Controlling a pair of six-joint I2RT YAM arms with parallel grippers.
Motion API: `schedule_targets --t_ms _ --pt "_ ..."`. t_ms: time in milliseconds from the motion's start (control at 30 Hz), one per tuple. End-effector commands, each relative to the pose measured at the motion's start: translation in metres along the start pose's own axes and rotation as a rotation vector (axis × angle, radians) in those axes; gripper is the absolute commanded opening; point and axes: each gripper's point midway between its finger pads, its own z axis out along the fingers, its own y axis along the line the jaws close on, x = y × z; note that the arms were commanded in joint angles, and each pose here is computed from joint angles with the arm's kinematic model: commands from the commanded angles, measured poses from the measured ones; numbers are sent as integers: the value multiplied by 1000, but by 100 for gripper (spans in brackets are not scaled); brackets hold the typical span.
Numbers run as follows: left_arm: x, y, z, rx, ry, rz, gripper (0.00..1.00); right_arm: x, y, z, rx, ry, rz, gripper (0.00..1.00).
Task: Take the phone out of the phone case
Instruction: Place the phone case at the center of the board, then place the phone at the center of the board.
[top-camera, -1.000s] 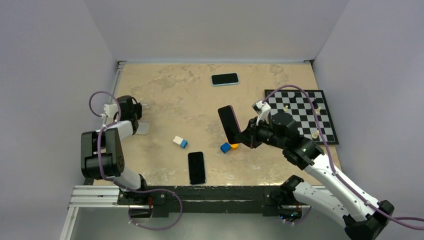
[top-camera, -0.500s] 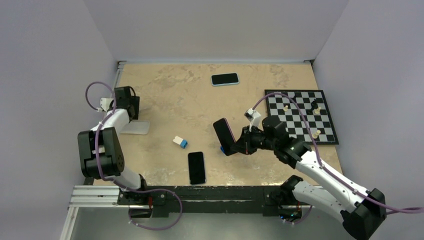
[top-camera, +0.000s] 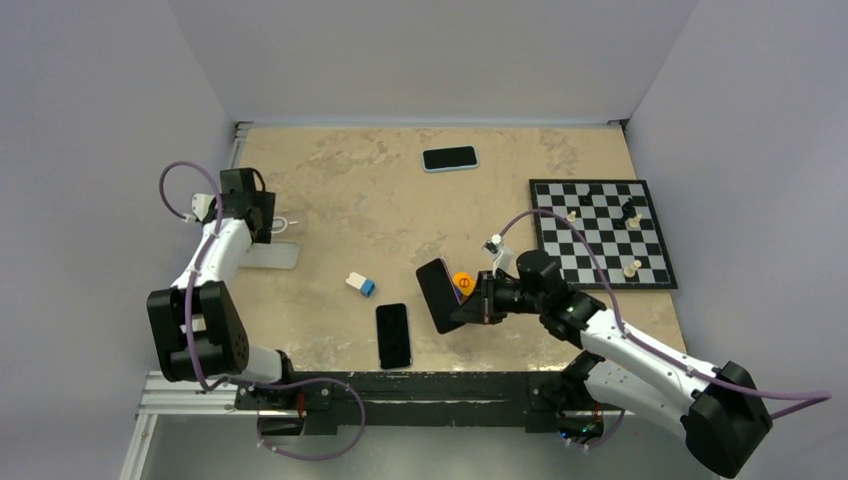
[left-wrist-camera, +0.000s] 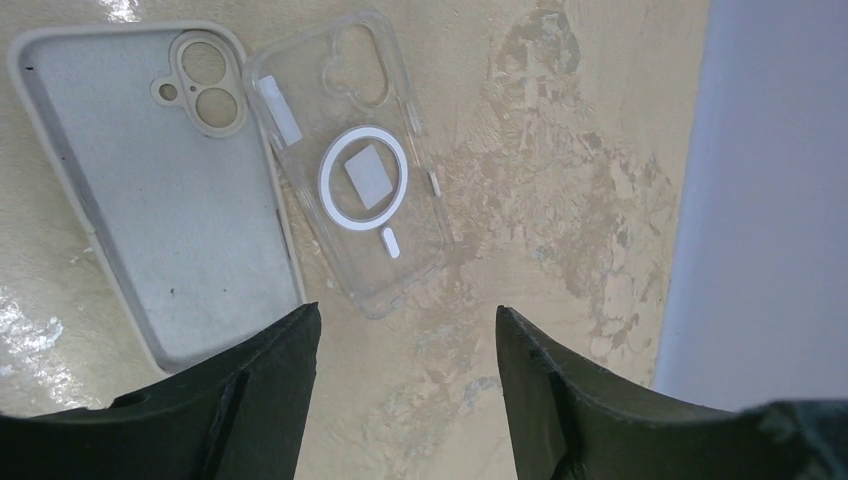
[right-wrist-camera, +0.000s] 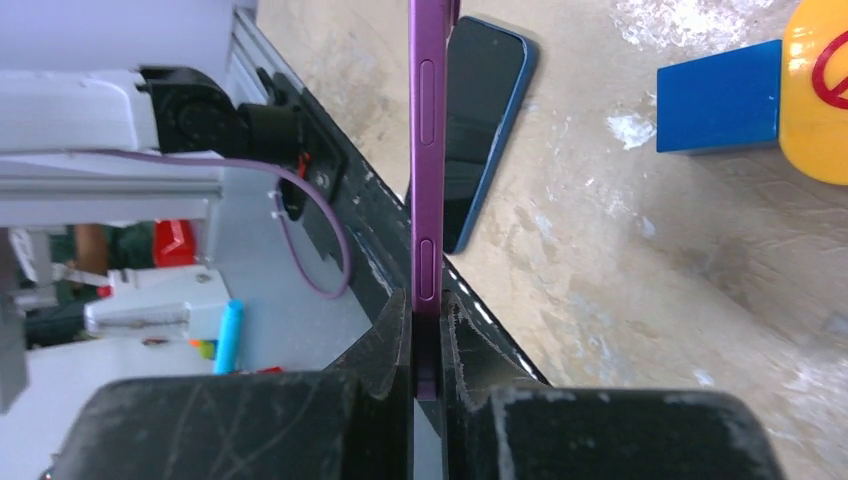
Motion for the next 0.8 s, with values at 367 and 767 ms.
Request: schedule_targets --t_ms 367,767 --pt "88 -19 -113 454 268 312 71 11 1 23 -102 -81 285 0" --pt "119 -7 -202 836 448 504 91 52 -3 61 -105 95 380 8"
